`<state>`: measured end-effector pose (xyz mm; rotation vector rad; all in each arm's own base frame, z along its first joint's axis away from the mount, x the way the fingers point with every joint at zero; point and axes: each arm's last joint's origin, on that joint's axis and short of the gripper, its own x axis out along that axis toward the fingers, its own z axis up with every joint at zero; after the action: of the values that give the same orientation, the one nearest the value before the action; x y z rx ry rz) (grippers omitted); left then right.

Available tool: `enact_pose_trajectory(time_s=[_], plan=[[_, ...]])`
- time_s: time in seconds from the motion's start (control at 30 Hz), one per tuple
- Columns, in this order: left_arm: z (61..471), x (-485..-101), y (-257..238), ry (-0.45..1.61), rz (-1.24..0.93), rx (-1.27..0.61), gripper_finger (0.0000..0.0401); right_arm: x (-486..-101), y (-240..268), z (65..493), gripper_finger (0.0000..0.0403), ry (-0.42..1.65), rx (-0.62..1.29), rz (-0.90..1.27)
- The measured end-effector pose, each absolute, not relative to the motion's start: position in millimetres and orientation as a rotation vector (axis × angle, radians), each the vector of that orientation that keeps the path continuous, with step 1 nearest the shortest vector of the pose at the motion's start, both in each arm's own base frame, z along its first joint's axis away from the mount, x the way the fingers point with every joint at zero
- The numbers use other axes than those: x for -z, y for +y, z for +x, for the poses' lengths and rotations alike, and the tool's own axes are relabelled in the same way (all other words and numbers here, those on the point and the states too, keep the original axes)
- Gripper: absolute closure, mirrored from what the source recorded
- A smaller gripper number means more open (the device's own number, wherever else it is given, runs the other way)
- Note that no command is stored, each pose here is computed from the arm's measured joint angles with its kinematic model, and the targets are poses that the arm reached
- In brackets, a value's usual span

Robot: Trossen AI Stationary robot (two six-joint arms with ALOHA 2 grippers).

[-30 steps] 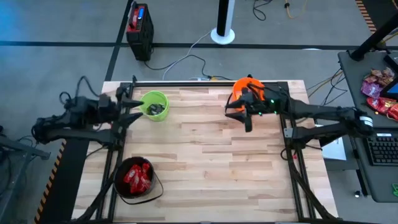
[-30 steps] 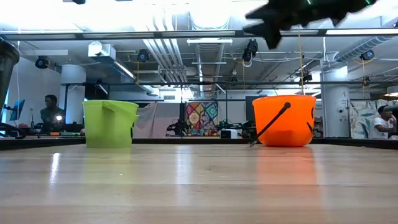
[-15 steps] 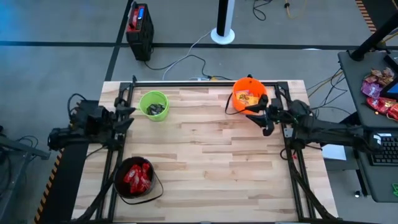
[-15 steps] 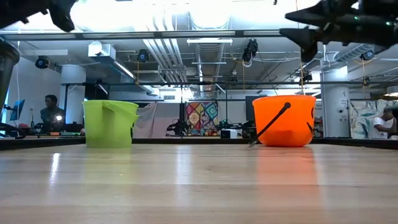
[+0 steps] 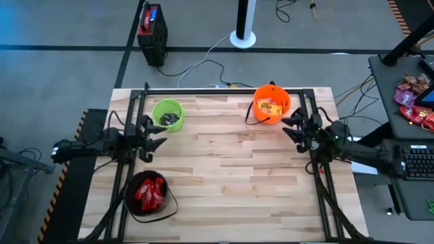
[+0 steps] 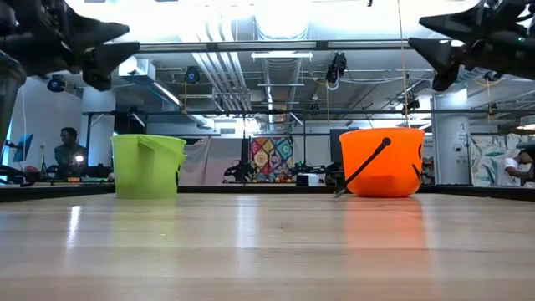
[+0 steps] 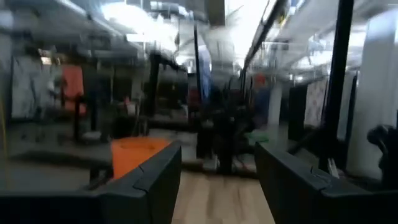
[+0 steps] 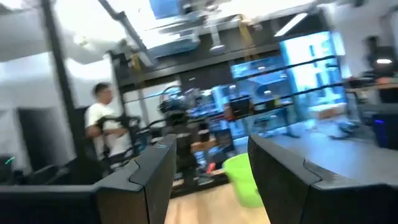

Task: Sort candy by brand, put in halloween buckets
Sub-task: Return to Home Position

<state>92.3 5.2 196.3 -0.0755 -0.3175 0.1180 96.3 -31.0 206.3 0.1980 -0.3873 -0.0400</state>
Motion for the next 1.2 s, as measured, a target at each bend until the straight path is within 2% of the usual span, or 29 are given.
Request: enact_pose_trajectory(time_s=[0.17, 0.9, 1.2], plan=[[94, -190, 7, -0.258, -0.100, -0.160, 0.0214, -202, -33, 94, 0.0211, -0.372, 0.144, 0.254], [96, -188, 6, -0.207, -0.073, -0.164, 0.0214, -194, -36, 100, 0.0211, -0.290, 0.156, 0.315], [96, -188, 6, -0.206, -0.073, -0.164, 0.0214, -195, -23, 89, 0.0211, -0.314, 0.077, 0.264]])
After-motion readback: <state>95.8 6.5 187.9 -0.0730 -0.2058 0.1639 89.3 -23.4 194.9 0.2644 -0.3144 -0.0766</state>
